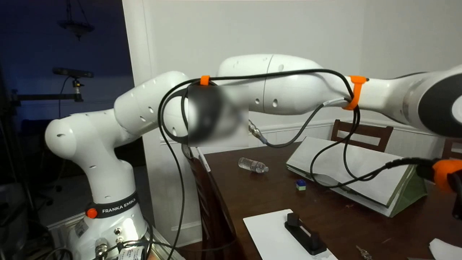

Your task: Unplug from the white cable from the black laptop

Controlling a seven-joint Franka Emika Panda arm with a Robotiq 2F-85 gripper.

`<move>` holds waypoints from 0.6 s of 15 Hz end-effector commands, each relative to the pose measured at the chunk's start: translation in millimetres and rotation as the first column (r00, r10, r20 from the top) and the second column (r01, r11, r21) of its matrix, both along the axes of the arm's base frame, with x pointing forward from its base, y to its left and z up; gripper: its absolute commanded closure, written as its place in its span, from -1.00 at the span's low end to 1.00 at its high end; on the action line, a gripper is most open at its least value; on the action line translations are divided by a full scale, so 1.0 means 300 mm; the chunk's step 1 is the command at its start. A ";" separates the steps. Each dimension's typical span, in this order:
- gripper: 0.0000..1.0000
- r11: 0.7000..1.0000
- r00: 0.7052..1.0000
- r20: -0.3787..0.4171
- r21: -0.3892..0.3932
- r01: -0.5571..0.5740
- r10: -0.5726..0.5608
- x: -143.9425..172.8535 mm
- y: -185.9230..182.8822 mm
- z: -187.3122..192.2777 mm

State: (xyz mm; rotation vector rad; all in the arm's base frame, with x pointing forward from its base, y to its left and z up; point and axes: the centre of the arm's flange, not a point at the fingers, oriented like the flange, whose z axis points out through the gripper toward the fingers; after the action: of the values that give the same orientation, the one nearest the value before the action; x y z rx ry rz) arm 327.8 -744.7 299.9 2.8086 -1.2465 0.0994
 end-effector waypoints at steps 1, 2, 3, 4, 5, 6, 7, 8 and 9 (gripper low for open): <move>-1.00 0.997 0.993 -0.085 0.017 -0.075 0.076 -0.124 0.209 0.129; -1.00 0.995 0.991 -0.092 0.025 -0.095 0.097 -0.135 0.217 0.160; -1.00 0.993 0.987 -0.108 0.037 -0.114 0.117 -0.144 0.225 0.193; -1.00 0.990 0.985 -0.105 0.045 -0.134 0.138 -0.155 0.233 0.220; -1.00 0.989 0.981 -0.124 0.046 -0.143 0.147 -0.169 0.239 0.247; -1.00 0.986 0.975 -0.153 0.055 -0.157 0.163 -0.183 0.243 0.273; -1.00 0.982 0.969 -0.164 0.072 -0.173 0.183 -0.202 0.246 0.297; -1.00 0.989 0.983 -0.119 0.048 -0.138 0.143 -0.083 0.045 0.285; -1.00 0.989 0.982 -0.121 0.047 -0.141 0.146 -0.090 0.047 0.305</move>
State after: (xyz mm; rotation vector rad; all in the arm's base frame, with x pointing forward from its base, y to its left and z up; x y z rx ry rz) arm 300.8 -730.6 391.7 2.8836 -1.0307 -0.0911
